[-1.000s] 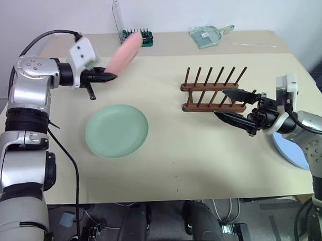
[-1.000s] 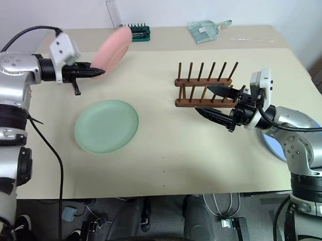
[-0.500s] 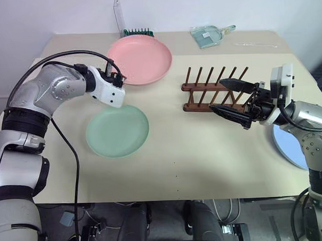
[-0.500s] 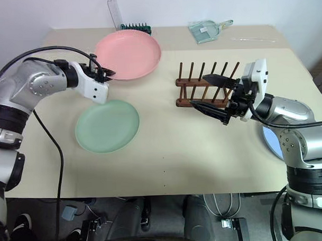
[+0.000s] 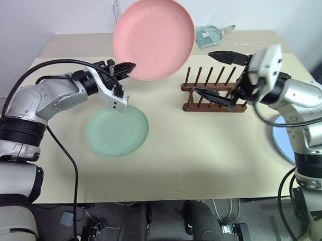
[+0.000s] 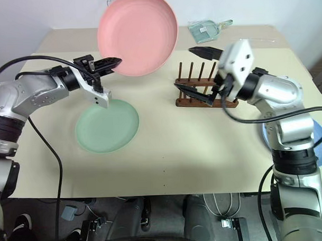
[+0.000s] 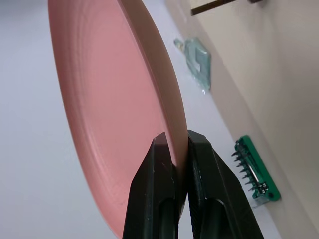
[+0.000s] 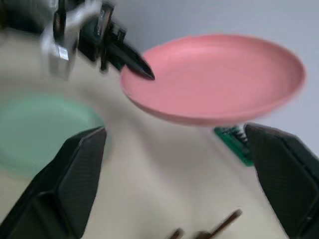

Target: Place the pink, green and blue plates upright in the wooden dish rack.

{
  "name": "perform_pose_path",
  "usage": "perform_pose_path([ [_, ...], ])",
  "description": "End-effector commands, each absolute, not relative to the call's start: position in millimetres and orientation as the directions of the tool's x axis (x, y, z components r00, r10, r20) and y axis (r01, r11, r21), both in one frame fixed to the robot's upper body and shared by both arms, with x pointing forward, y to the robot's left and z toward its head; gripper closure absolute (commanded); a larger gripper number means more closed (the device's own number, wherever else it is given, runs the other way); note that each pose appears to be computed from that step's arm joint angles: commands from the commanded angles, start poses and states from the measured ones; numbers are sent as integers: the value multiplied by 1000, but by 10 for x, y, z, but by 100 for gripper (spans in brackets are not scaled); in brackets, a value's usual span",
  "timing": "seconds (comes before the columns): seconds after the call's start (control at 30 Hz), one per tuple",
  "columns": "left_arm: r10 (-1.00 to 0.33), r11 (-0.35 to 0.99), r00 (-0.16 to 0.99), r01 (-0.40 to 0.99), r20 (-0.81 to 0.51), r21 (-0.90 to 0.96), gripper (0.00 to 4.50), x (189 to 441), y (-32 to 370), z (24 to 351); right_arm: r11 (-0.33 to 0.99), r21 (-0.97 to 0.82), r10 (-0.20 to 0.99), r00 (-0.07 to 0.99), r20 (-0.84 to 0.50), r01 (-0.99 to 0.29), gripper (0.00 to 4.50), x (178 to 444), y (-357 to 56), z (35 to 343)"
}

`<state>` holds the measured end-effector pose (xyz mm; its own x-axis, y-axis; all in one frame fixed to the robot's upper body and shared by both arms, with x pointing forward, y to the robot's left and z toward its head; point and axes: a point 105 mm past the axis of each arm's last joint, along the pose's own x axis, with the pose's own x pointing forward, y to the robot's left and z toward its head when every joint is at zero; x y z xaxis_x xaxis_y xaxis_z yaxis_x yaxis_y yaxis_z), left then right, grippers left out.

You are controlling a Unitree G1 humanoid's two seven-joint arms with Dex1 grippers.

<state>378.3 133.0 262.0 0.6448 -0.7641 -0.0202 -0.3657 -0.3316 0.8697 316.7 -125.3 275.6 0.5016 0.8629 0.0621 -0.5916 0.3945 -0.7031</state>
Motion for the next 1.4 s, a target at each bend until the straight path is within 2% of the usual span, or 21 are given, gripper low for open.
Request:
perform_pose_path([
  [0.03,-777,-368,630,-449,-3,814,448,3780,1276,2787,247,-893,874,484,37,-377,0,3088,-1164,2923],
  [0.13,-790,-379,614,-476,-10,794,448,3781,1190,2811,111,-965,864,502,-25,-239,0,3109,-1118,2838],
  [0.2,-802,-383,597,-492,-18,782,448,3767,1119,2807,81,-986,869,496,-1,-143,0,3107,-1037,2842],
  [0.27,-818,-375,574,-509,-18,775,448,3740,1044,2808,-10,-1000,864,503,-21,-24,0,3117,-943,2788],
  [0.37,-830,-368,558,-528,-14,765,448,3721,986,2821,-86,-995,837,545,-50,41,0,3213,-905,2667],
  [0.6,-841,-365,541,-529,-27,766,448,3701,867,2816,-64,-997,821,571,-24,49,0,3315,-811,2624],
  [0.7,-840,-356,542,-526,-18,772,450,3702,841,2831,-53,-998,811,585,-31,21,78,3360,-800,2598],
  [0.93,-841,-352,541,-528,-13,773,450,3699,815,2838,-37,-999,804,595,-13,29,443,3391,-768,2640],
  [1.03,-837,-348,547,-505,-19,790,450,3708,812,2823,-28,-999,800,600,-5,28,448,3406,-780,2644],
  [1.13,-847,-257,531,-451,26,855,450,3679,817,2914,-29,-999,791,612,0,37,448,3427,-815,2645],
  [1.2,-855,-126,503,-436,126,891,371,3631,821,3085,-34,-998,780,626,11,59,450,3448,-851,2660],
  [1.27,-858,-69,496,-370,134,927,283,3617,817,3105,-38,-996,771,637,19,76,450,3465,-881,2671],
  [1.33,-880,90,447,-172,159,981,181,3532,773,3095,-35,-993,751,659,49,114,450,3500,-946,2723],
  [1.4,-896,275,381,74,228,959,69,3418,756,3141,-28,-986,727,680,93,166,450,3542,-1020,2809],
])
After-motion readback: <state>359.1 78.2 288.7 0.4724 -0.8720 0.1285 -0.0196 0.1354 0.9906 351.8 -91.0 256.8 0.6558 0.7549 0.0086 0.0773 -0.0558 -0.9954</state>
